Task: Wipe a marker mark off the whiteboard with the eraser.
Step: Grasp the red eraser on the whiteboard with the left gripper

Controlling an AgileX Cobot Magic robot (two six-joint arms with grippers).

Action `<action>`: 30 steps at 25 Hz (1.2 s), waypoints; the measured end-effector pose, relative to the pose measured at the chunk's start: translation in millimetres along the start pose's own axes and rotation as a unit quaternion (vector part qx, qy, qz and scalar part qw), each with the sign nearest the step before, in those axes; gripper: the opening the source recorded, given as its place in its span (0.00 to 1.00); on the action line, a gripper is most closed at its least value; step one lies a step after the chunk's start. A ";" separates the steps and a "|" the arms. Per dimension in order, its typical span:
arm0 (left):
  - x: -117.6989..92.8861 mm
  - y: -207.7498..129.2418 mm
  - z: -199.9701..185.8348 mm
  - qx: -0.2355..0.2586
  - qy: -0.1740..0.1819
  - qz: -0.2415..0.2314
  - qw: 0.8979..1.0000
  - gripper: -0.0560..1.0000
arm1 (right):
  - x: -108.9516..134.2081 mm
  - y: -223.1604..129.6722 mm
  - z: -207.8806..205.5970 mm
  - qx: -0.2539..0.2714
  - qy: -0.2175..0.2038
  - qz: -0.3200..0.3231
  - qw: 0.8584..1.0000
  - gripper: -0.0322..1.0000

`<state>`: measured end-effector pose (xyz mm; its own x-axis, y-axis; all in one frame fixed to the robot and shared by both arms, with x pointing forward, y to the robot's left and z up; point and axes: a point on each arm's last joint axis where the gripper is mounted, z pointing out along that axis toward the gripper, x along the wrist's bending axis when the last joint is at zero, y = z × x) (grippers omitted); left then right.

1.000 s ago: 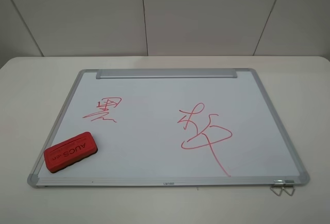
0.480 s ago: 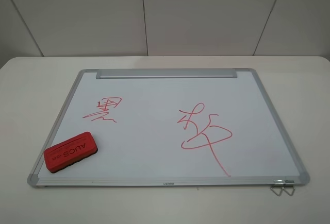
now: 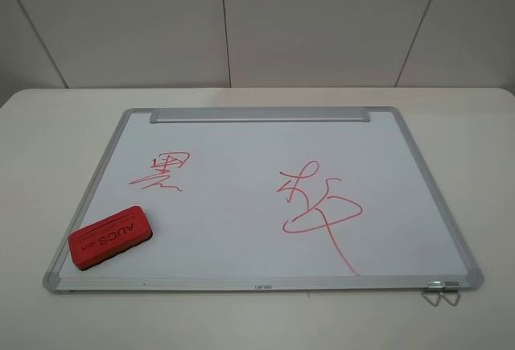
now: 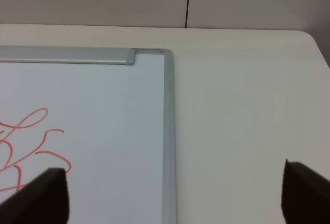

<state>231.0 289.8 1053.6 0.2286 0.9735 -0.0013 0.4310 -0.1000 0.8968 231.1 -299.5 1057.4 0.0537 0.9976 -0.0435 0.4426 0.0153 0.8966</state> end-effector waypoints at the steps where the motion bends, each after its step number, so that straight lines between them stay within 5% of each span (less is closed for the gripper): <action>1: 0.0 0.0 0.0 0.000 0.000 0.000 1.000 0.75 | 0.0 0.0 0.0 0.000 0.000 0.000 1.000 0.72; 10: 0.3 1.1 2.1 0.007 0.006 -0.004 1.000 0.75 | 0.0 0.0 0.0 0.000 0.000 0.000 1.000 0.72; 15: 8.9 20.3 41.9 0.138 0.008 -0.028 0.990 0.75 | 0.0 0.0 0.0 0.000 0.000 0.000 1.000 0.72; 21: 27.6 53.0 118.5 0.298 -0.001 -0.002 0.955 0.75 | 0.0 0.0 0.0 0.000 0.000 0.000 1.000 0.72; 24: 29.4 60.2 159.9 0.358 -0.019 0.057 0.932 0.75 | 0.0 0.0 0.0 0.000 0.000 0.000 1.000 0.72; 30: -0.3 66.2 230.1 0.419 -0.081 0.204 0.881 0.75 | 0.0 0.0 0.0 0.000 0.000 0.000 1.000 0.72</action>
<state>460.3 235.6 1011.2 0.6059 0.7863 0.1209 0.7622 -0.6173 0.1950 231.1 -299.5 1057.4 0.0537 0.9976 -0.0435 0.4426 0.0153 0.8966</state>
